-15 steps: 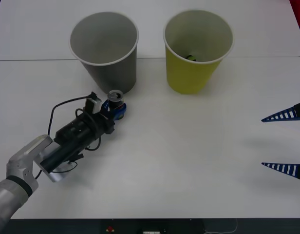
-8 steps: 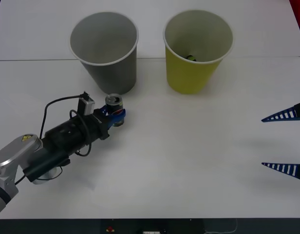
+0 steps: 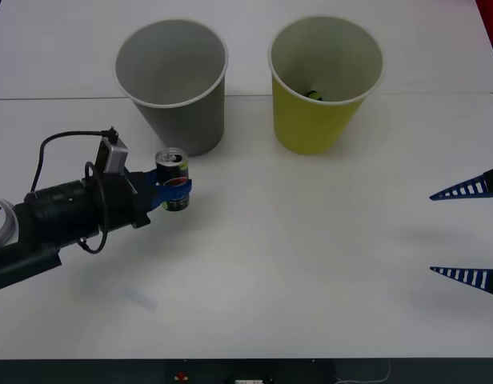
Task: Put the can into the green bin and the plastic bottle into the gray bin
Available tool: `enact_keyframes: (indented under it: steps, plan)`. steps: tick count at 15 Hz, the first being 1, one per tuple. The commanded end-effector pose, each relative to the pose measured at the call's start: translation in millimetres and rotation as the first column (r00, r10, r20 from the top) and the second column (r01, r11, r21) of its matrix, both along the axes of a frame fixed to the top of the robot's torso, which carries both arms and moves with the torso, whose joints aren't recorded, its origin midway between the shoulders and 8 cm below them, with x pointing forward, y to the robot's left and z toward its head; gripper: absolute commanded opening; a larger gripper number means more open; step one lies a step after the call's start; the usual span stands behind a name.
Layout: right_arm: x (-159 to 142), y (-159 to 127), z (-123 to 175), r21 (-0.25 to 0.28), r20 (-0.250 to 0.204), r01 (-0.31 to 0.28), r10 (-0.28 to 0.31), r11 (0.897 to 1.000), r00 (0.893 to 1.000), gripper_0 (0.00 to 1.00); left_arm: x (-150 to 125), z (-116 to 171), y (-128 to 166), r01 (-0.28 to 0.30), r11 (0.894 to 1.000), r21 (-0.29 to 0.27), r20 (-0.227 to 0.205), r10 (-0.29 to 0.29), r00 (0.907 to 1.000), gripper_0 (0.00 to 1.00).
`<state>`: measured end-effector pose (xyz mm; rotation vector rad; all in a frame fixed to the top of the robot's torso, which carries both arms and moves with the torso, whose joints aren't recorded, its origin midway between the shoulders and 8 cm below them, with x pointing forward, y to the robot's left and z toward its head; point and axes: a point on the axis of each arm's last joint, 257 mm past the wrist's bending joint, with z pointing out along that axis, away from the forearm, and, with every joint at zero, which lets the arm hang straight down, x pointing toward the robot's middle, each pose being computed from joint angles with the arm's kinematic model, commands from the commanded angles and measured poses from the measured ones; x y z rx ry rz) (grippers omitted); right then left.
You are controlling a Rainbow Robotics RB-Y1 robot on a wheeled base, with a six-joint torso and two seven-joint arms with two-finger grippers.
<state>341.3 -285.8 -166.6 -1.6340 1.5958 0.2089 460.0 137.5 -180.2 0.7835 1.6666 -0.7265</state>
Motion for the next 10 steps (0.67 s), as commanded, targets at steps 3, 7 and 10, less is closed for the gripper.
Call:
enact_keyframes:
  steps: [3, 7, 10]
  plan:
    - [0.0, 0.0, 0.0, 0.0, 0.0, 0.0, 0.0, 1.0, 1.0, 1.0, -20.5, 38.3, 7.9, 0.048, 0.989, 0.142, -0.038, -0.043, 0.9983, 0.0]
    - [0.0, 0.0, 0.0, 0.0, 0.0, 0.0, 0.0, 1.0, 1.0, 1.0, -36.0, 66.3, -4.2, 0.036, 0.977, 0.212, -0.046, -0.027, 0.9986, 0.0]
    - [0.0, 0.0, 0.0, 0.0, 0.0, 0.0, 0.0, 1.0, 1.0, 1.0, -47.8, 88.3, -14.9, 0.051, 0.968, 0.247, -0.094, -0.028, 0.9952, 0.0]
